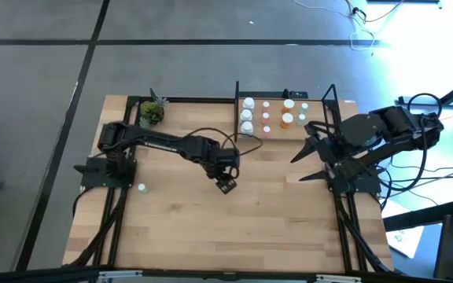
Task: Pick and place medicine bottles onto shelf by color
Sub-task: Move the orange pill bottle to the center of the table
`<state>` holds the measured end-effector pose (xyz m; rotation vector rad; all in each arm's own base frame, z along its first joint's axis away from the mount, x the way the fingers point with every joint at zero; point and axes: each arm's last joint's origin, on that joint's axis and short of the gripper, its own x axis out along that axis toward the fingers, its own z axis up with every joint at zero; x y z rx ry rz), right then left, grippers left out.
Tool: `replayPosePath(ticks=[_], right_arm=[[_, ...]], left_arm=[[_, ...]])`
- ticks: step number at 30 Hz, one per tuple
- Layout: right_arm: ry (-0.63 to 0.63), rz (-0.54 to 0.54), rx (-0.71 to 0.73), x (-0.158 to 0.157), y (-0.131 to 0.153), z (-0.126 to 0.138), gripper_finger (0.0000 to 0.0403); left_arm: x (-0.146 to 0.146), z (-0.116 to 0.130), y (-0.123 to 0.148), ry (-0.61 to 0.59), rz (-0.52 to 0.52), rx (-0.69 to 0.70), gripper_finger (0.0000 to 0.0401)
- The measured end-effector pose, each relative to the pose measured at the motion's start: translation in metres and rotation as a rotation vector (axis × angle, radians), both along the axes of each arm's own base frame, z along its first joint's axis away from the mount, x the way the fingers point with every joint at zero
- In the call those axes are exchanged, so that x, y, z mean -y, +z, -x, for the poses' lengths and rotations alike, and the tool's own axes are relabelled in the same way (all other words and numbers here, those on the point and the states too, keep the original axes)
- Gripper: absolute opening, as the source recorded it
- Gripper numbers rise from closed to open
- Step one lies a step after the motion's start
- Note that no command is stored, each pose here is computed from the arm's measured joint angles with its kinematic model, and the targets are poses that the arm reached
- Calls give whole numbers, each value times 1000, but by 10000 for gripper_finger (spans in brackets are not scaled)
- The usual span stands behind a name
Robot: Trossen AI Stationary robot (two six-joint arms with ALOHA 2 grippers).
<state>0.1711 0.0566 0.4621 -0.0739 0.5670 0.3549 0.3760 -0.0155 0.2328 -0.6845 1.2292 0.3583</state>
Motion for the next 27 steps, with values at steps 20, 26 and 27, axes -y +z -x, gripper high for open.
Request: replayPosePath(ticks=[20, 26, 27], right_arm=[[1, 0, 6, 0, 0, 0, 252], [0, -2, 5, 1, 1, 2, 252], [0, -3, 7, 1, 1, 2, 252]], left_arm=[[-4, -46, 8, -167, -106, -32, 193], [-1, -49, 16, -257, -178, -115, 193], [-2, -45, 14, -273, -178, -168, 193]])
